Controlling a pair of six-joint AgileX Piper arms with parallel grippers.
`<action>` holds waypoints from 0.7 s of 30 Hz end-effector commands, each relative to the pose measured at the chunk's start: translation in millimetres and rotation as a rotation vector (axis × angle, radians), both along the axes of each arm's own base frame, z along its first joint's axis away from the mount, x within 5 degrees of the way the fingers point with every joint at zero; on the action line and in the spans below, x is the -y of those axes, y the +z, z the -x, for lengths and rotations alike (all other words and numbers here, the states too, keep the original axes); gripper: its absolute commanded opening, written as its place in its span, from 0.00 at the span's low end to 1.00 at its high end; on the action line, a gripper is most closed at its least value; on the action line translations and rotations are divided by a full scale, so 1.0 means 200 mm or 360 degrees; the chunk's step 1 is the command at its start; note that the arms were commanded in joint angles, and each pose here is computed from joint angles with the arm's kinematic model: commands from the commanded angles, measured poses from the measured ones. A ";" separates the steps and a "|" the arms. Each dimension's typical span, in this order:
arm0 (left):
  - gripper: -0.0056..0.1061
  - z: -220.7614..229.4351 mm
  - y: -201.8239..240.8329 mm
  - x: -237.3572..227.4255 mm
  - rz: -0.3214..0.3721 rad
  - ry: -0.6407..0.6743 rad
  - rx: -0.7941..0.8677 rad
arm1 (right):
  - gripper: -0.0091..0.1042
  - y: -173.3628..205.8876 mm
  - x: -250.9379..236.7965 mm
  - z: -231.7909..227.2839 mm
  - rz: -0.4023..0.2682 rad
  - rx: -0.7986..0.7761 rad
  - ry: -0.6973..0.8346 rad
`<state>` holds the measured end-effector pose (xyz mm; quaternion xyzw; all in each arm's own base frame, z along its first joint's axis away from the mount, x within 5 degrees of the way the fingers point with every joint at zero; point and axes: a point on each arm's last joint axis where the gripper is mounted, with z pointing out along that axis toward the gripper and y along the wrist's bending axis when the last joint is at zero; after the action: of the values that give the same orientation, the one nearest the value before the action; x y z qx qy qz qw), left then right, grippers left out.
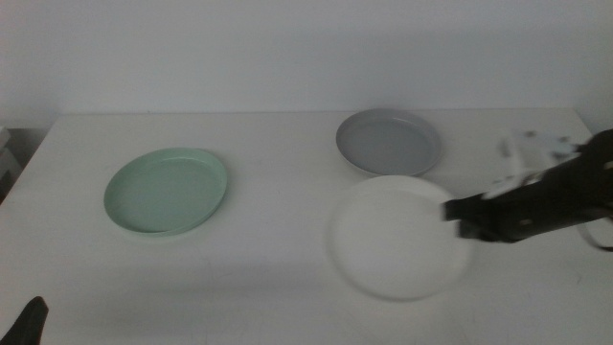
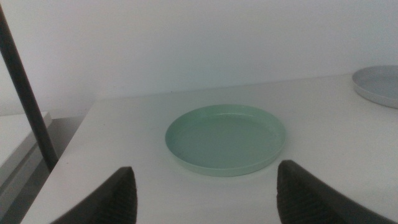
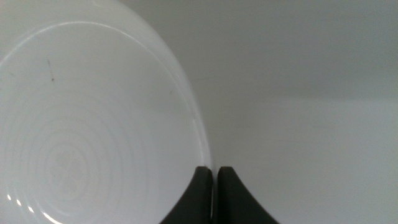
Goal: Stack the three bowls on top of each other.
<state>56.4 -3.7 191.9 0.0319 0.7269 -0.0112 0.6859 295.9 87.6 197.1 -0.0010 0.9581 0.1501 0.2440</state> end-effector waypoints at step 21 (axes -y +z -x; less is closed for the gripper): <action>0.71 0.01 0.05 0.00 0.0030 0.0009 0.0154 | 0.32 -0.13 -0.27 -0.02 -0.0008 0.0045 0.0179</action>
<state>56.4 -3.7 191.9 0.0319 0.7269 -0.0112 0.6859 293.8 139.3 150.6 -0.0468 0.9648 0.1567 0.2059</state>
